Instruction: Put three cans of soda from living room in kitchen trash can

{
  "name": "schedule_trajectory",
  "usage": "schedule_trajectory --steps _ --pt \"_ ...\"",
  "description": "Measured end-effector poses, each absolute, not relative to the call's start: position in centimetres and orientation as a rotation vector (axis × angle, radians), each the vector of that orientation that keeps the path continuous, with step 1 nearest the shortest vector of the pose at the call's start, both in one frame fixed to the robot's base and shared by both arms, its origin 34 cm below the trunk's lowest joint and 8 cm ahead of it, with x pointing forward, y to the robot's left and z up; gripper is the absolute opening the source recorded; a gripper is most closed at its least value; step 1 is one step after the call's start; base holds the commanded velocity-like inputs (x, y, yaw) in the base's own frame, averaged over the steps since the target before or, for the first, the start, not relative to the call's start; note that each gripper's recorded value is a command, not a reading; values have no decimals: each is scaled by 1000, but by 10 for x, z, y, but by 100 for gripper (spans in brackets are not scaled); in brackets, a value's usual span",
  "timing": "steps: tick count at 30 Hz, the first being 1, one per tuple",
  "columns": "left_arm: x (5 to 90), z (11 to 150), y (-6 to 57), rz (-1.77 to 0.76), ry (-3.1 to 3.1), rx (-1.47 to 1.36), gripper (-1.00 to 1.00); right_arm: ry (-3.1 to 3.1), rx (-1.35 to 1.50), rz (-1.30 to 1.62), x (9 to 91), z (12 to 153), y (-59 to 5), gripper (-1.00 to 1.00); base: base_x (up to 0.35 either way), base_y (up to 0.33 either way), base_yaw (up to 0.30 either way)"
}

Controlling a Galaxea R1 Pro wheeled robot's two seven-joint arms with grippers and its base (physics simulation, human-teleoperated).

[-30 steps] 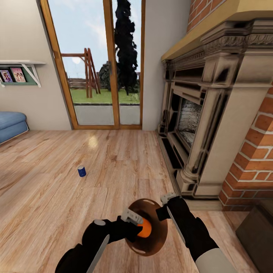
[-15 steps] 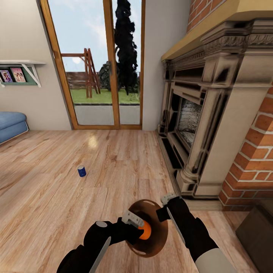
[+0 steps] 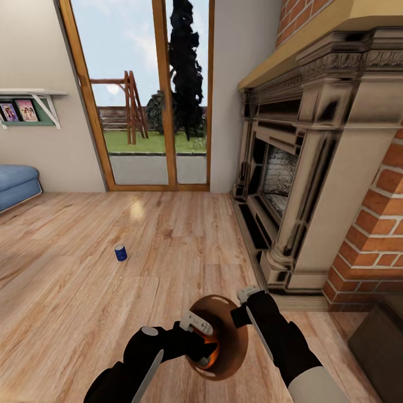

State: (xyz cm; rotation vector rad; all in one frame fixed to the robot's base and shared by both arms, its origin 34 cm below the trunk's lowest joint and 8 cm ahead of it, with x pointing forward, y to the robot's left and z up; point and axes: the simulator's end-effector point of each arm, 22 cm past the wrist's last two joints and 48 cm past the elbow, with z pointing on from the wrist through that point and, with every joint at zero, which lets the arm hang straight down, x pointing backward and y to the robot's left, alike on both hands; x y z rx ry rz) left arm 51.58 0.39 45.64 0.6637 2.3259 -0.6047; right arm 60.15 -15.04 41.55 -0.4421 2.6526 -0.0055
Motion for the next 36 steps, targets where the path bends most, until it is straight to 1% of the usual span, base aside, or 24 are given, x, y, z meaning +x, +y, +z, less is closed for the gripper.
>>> schedule_trajectory --steps 8,15,17,18,20,23,24,27,30,31,36 --pt "515 460 5 -628 2314 675 100 2648 -438 1 603 418 -150 -100 0 0 0" --pt "500 497 -16 -821 2211 760 100 2640 -433 9 604 421 -149 -100 0 0 0" --pt "508 507 3 -817 2189 743 100 2639 -433 3 605 421 -150 -100 0 0 0" --pt "518 516 27 -819 2175 707 100 2641 -431 4 605 421 -151 -100 0 0 0" --pt "522 525 41 -860 2159 677 100 2642 -429 5 605 420 -151 -100 0 0 0" --pt "527 553 71 -997 2086 611 100 2644 -424 11 604 420 -152 -100 0 0 0" --pt "535 573 104 -1055 2029 533 100 2645 -422 11 604 420 -153 -100 0 0 0" --pt "541 585 142 -1052 1999 472 100 2645 -423 -3 605 419 -156 -100 0 0 0" --pt "539 605 194 -1064 1950 438 100 2646 -421 -2 605 419 -156 -100 0 0 0" --pt "535 622 221 -1087 1898 416 100 2646 -421 0 605 419 -156 -100 0 0 0" --pt "540 627 249 -1037 1886 356 100 2647 -419 7 604 419 -155 -100 0 0 0"
